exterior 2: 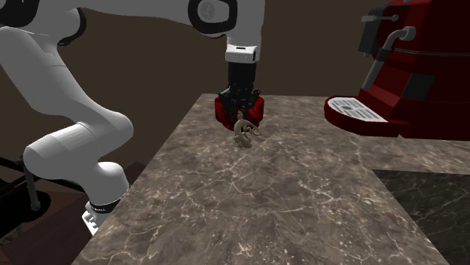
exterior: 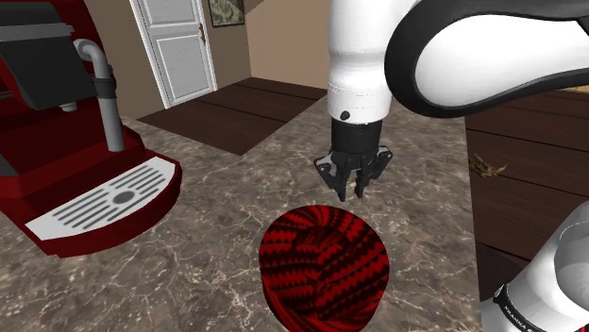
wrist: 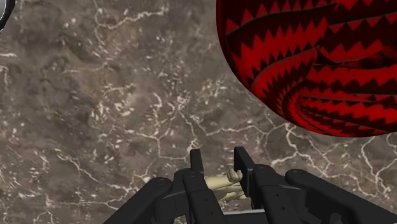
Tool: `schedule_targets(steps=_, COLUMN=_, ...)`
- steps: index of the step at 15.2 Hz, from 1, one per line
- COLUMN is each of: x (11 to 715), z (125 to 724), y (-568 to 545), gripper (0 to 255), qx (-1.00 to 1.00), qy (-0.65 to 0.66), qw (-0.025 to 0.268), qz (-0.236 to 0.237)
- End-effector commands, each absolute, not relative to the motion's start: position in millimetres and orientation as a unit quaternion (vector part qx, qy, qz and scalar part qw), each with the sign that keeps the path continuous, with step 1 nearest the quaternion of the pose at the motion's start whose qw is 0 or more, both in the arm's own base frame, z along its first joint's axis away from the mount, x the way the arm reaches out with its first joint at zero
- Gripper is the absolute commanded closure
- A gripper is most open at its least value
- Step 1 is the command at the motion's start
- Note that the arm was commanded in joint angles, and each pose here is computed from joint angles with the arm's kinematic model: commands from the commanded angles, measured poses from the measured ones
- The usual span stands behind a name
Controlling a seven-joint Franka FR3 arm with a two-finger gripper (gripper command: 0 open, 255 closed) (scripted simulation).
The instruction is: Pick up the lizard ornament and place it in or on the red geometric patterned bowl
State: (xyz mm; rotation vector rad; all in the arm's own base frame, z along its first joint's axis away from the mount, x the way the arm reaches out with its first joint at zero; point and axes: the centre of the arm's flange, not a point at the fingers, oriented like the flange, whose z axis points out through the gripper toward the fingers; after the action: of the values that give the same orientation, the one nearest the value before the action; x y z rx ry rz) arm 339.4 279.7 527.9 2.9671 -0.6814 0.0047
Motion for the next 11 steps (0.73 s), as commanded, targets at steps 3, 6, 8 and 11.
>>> schedule_targets(steps=3, x=338.4, z=549.2, y=279.9, gripper=255, qx=0.973, qy=-0.224, qw=0.049, qz=0.001)
schedule_targets(steps=6, x=338.4, z=565.1, y=279.9, gripper=255, qx=0.973, qy=-0.224, qw=0.049, qz=0.001)
schedule_targets(steps=8, x=338.4, z=575.6, y=279.9, gripper=255, qx=0.973, qy=-0.224, qw=0.049, qz=0.001)
schedule_targets(steps=11, x=338.4, z=591.5, y=279.9, gripper=255, qx=0.973, qy=-0.224, qw=0.049, qz=0.001)
